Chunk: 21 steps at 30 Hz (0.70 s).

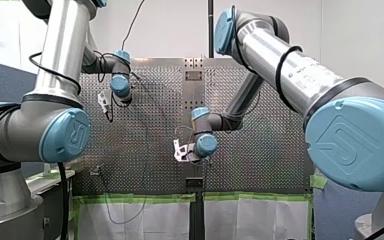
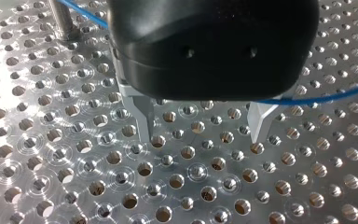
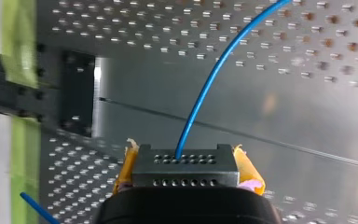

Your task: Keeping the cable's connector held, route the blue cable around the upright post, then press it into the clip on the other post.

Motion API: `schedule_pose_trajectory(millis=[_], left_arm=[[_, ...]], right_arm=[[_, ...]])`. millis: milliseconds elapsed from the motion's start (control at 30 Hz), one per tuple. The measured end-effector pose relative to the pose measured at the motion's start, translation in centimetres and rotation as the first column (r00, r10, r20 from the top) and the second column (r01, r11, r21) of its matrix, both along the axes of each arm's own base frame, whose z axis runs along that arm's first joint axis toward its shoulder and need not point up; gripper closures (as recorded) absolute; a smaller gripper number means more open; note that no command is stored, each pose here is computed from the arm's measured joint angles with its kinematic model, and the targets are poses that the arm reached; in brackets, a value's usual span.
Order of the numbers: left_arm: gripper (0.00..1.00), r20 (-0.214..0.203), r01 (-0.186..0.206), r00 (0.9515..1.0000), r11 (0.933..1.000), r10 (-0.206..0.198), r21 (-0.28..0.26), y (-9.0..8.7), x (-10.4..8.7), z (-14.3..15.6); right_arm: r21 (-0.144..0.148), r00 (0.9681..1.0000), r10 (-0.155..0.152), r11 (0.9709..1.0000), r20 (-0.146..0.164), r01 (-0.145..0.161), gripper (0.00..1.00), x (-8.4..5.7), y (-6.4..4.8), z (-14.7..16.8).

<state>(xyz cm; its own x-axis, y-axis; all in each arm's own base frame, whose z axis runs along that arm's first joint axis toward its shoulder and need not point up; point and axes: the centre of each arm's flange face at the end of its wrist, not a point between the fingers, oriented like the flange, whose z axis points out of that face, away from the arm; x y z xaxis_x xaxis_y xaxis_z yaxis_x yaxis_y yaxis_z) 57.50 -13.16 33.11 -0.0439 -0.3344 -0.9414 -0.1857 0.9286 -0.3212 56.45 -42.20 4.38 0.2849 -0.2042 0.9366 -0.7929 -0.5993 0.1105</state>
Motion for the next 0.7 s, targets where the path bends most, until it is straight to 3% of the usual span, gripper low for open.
schedule_pose_trajectory(millis=[433,700], left_arm=[[0.00,0.001,-0.003,1.0000,1.0000,0.003,-0.001,0.1,0.0,0.0],[0.00,0.001,-0.003,1.0000,1.0000,0.003,0.000,0.1,0.0,0.0]], right_arm=[[0.045,0.9987,-0.032,0.9984,-0.040,0.034,1.00,-1.8,1.2,-7.7],[0.083,0.9970,-0.064,0.9943,-0.044,0.068,1.00,-4.1,2.4,-11.9]])
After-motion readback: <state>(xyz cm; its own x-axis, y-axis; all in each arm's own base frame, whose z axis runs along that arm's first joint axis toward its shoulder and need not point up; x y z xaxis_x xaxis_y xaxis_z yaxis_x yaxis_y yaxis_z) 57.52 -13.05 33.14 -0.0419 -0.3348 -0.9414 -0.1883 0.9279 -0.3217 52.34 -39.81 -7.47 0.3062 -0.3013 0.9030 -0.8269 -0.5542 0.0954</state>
